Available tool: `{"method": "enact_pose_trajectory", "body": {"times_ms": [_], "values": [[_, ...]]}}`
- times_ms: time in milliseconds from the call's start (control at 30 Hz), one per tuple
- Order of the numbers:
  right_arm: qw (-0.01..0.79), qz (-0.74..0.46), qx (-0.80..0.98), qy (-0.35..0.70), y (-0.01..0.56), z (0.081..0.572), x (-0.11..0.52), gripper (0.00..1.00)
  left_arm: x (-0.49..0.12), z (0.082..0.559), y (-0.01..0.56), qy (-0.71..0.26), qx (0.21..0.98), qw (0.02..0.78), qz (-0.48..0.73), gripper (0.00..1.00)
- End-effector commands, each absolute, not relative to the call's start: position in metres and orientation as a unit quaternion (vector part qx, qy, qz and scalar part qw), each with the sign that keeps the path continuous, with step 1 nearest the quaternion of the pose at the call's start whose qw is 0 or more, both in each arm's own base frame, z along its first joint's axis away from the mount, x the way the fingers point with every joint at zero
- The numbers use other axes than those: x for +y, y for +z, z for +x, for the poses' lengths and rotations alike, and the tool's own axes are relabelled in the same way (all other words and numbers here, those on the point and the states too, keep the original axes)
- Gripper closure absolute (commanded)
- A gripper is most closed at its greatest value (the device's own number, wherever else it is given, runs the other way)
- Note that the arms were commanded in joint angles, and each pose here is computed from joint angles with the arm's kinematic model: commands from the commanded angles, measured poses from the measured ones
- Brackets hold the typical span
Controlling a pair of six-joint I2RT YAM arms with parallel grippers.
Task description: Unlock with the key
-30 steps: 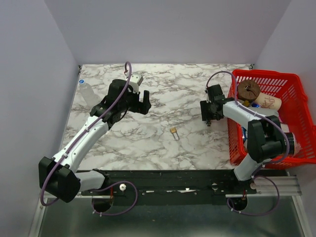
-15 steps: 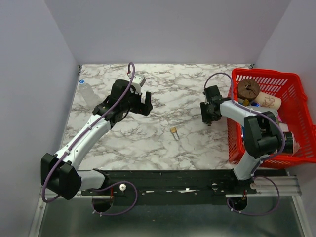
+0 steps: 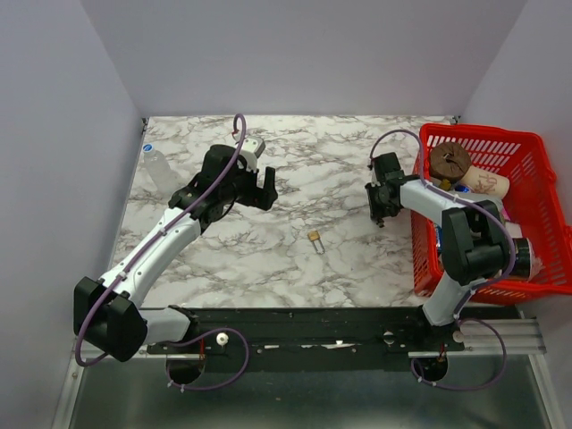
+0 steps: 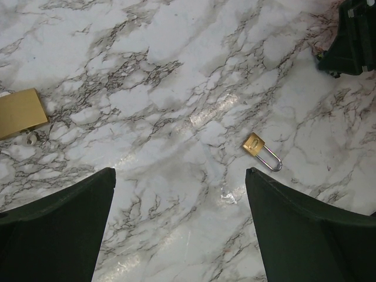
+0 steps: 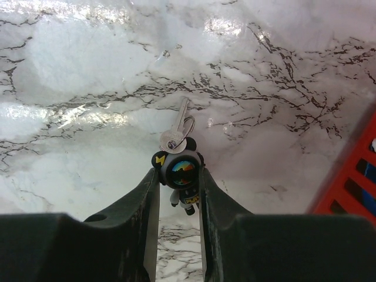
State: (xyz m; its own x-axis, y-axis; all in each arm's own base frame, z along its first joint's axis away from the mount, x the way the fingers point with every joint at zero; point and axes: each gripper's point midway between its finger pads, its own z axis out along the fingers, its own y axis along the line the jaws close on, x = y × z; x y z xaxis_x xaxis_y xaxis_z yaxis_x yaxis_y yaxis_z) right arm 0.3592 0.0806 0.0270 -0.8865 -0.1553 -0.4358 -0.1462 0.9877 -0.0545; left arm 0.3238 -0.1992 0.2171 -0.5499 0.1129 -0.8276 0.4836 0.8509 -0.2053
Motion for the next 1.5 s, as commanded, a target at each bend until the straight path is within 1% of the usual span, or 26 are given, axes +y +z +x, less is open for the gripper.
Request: {"method": "enact_pose_trajectory", "body": {"times_ms": [0, 133, 167, 333, 400, 467, 500, 533, 600, 633, 733, 900, 1000, 1033, 1100, 1133, 1233, 1300, 1467], "values": [[0.215, -0.101, 0.971, 0.036, 0.025, 0.354, 0.097, 0.99, -0.203, 0.319, 0.225, -0.222, 0.845, 0.450, 0.185, 0.01], [0.238, -0.129, 0.957, 0.103, 0.053, 0.346, 0.120, 0.99, -0.204, 0.318, 0.228, -0.223, 0.842, 0.455, 0.187, 0.01], [0.257, -0.136, 0.950, 0.115, 0.070, 0.344, 0.125, 0.99, -0.205, 0.318, 0.227, -0.223, 0.841, 0.454, 0.189, 0.01], [0.295, -0.172, 0.918, 0.201, 0.120, 0.325, 0.153, 0.99, -0.214, 0.312, 0.231, -0.245, 0.828, 0.460, 0.207, 0.01], [0.308, -0.189, 0.904, 0.228, 0.146, 0.314, 0.164, 0.99, -0.224, 0.305, 0.235, -0.273, 0.818, 0.455, 0.223, 0.01], [0.312, -0.225, 0.880, 0.279, 0.172, 0.298, 0.185, 0.99, -0.236, 0.298, 0.240, -0.307, 0.801, 0.454, 0.242, 0.01], [0.321, -0.241, 0.864, 0.305, 0.189, 0.289, 0.194, 0.99, -0.249, 0.284, 0.246, -0.349, 0.784, 0.441, 0.264, 0.01], [0.317, -0.262, 0.843, 0.347, 0.203, 0.276, 0.207, 0.99, -0.256, 0.279, 0.253, -0.370, 0.765, 0.448, 0.277, 0.01], [0.318, -0.292, 0.816, 0.385, 0.225, 0.260, 0.223, 0.99, -0.269, 0.260, 0.262, -0.414, 0.735, 0.438, 0.310, 0.01], [0.319, -0.306, 0.799, 0.406, 0.238, 0.249, 0.229, 0.99, -0.273, 0.254, 0.268, -0.425, 0.719, 0.445, 0.323, 0.01], [0.316, -0.332, 0.775, 0.436, 0.259, 0.230, 0.241, 0.99, -0.282, 0.233, 0.277, -0.463, 0.686, 0.434, 0.356, 0.01], [0.300, -0.367, 0.745, 0.470, 0.277, 0.205, 0.256, 0.99, -0.292, 0.212, 0.289, -0.524, 0.647, 0.410, 0.373, 0.01], [0.297, -0.380, 0.738, 0.473, 0.279, 0.198, 0.262, 0.99, -0.296, 0.203, 0.294, -0.552, 0.629, 0.398, 0.375, 0.05], [0.297, -0.381, 0.738, 0.471, 0.279, 0.197, 0.263, 0.99, -0.297, 0.202, 0.297, -0.558, 0.619, 0.401, 0.379, 0.10], [0.295, -0.385, 0.736, 0.472, 0.278, 0.196, 0.265, 0.99, -0.297, 0.196, 0.299, -0.572, 0.611, 0.390, 0.383, 0.15], [0.295, -0.387, 0.735, 0.472, 0.278, 0.196, 0.266, 0.99, -0.298, 0.195, 0.299, -0.575, 0.608, 0.389, 0.385, 0.19], [0.294, -0.389, 0.734, 0.474, 0.278, 0.196, 0.268, 0.99, -0.299, 0.193, 0.299, -0.580, 0.606, 0.384, 0.386, 0.23], [0.293, -0.391, 0.732, 0.476, 0.280, 0.194, 0.269, 0.99, -0.299, 0.191, 0.299, -0.585, 0.603, 0.378, 0.389, 0.25], [0.291, -0.394, 0.729, 0.478, 0.281, 0.192, 0.270, 0.99, -0.301, 0.192, 0.297, -0.590, 0.605, 0.371, 0.385, 0.36]]}}
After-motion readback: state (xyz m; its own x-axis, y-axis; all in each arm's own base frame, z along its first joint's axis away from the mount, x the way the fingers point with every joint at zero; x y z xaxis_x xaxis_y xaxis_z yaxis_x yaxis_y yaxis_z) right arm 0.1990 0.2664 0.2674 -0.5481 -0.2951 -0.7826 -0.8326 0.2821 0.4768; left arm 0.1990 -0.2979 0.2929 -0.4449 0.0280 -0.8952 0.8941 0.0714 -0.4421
